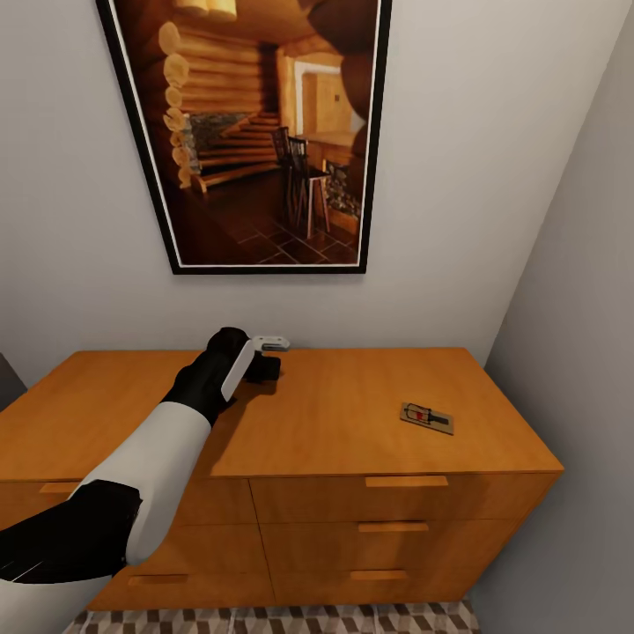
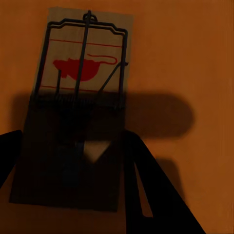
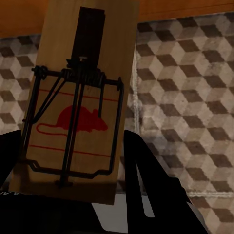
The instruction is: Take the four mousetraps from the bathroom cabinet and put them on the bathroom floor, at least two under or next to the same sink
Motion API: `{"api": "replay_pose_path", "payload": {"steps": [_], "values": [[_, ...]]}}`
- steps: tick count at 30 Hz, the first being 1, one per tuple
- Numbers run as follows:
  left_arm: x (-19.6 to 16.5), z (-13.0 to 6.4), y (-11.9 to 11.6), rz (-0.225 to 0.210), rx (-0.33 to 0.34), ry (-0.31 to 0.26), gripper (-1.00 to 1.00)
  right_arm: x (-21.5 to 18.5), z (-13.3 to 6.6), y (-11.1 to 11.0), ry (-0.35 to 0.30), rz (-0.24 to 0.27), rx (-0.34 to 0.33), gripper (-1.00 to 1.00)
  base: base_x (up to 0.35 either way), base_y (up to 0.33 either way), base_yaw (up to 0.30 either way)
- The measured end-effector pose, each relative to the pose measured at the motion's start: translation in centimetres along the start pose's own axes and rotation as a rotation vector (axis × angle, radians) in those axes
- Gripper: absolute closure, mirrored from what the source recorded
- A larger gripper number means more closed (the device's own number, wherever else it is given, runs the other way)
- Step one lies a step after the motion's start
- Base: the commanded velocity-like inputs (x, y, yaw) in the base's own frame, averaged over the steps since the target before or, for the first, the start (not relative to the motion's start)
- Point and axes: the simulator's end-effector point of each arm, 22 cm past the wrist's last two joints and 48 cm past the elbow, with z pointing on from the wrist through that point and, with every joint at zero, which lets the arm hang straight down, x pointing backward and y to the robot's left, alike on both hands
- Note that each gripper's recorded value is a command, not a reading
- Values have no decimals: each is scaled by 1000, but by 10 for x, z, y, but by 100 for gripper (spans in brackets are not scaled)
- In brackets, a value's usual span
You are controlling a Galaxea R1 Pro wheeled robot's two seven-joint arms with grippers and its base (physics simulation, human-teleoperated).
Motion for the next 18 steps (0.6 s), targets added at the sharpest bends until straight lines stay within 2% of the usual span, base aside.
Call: {"api": "replay_pose_path", "payload": {"steps": [11,18], "values": [[-32,-22,-4,0,14,-91,100,0,0,1,0,0,-1,100,0,0,0],[-38,-26,-5,0,16,-109,100,0,0,1,0,0,-1,100,0,0,0]]}}
